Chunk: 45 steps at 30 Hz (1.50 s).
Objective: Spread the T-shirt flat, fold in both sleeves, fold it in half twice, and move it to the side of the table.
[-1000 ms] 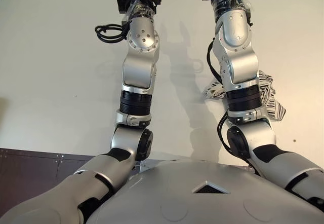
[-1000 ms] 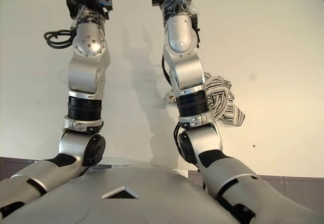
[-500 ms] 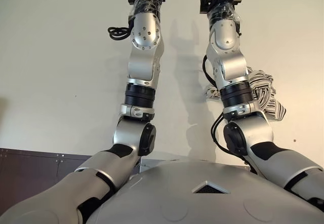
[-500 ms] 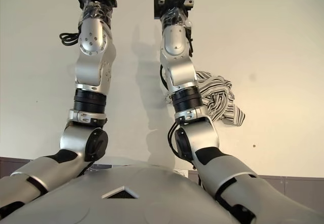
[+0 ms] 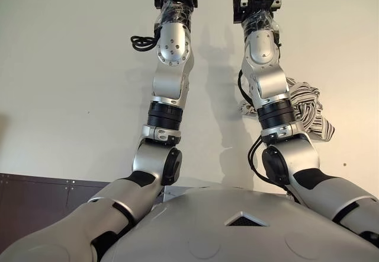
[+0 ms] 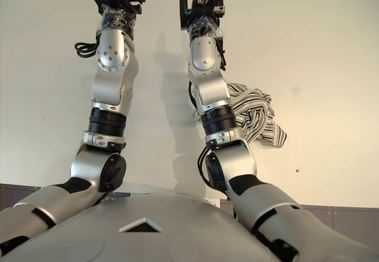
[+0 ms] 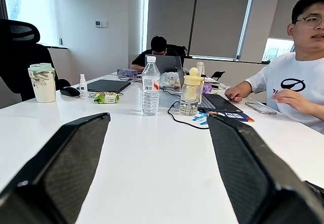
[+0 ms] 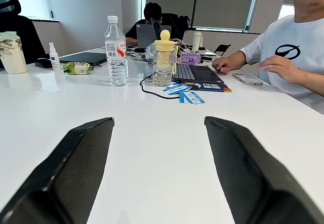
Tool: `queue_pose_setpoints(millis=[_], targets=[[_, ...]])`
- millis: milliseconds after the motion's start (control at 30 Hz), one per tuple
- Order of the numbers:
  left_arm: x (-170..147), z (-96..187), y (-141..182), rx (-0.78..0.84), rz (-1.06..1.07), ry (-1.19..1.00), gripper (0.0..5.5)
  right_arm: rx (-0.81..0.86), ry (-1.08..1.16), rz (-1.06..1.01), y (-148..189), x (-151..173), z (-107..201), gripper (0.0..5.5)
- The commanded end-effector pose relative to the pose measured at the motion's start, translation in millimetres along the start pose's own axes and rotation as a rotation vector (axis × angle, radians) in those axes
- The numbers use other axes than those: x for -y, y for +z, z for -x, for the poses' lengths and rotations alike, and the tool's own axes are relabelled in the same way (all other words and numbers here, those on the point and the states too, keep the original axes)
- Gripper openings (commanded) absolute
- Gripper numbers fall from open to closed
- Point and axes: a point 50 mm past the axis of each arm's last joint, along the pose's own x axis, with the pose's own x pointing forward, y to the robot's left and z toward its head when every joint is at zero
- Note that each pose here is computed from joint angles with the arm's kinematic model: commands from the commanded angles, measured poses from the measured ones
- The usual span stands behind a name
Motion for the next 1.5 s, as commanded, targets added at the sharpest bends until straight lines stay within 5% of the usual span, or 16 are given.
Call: queue_pose_setpoints(millis=[33,100,267,500,567,700,833,967,1067,1200,1300,1500], targets=[[-9,0,-7,-0.052,0.014,0.045,3.56,0.072,0.11,-0.056,17,4,-1,3.3],[-24,5,3,-0.036,0.073,0.065,3.56,0.126,0.283,-0.079,34,27,11,3.3],[-61,61,42,-0.036,0.345,-0.192,3.56,0.012,0.8,0.018,80,168,79,3.3],[-56,130,37,-0.271,0.215,-0.556,3.56,-0.499,1.037,0.403,51,225,132,3.3],[-49,147,31,-0.356,0.217,-0.613,3.56,-0.568,1.11,0.412,42,224,143,3.3],[-41,165,21,-0.476,0.204,-0.669,3.56,-0.806,1.15,0.538,-32,211,171,3.3],[-37,161,10,-0.525,0.201,-0.692,3.56,-0.748,0.963,0.513,-96,154,158,3.3],[-49,163,-2,-0.59,0.141,-0.687,3.56,-0.401,0.99,0.45,-81,65,123,3.3],[-64,164,-15,-0.646,0.054,-0.654,3.56,-0.323,0.897,0.473,-68,70,110,3.3],[-76,166,-27,-0.672,-0.009,-0.59,3.56,-0.15,0.834,0.224,-11,86,101,3.3],[-86,158,-30,-0.656,-0.042,-0.563,3.56,-0.161,0.97,0.164,0,66,104,3.3],[-84,150,-55,-0.712,-0.185,-0.674,3.56,-0.455,1.023,0.275,-57,21,117,3.3]])
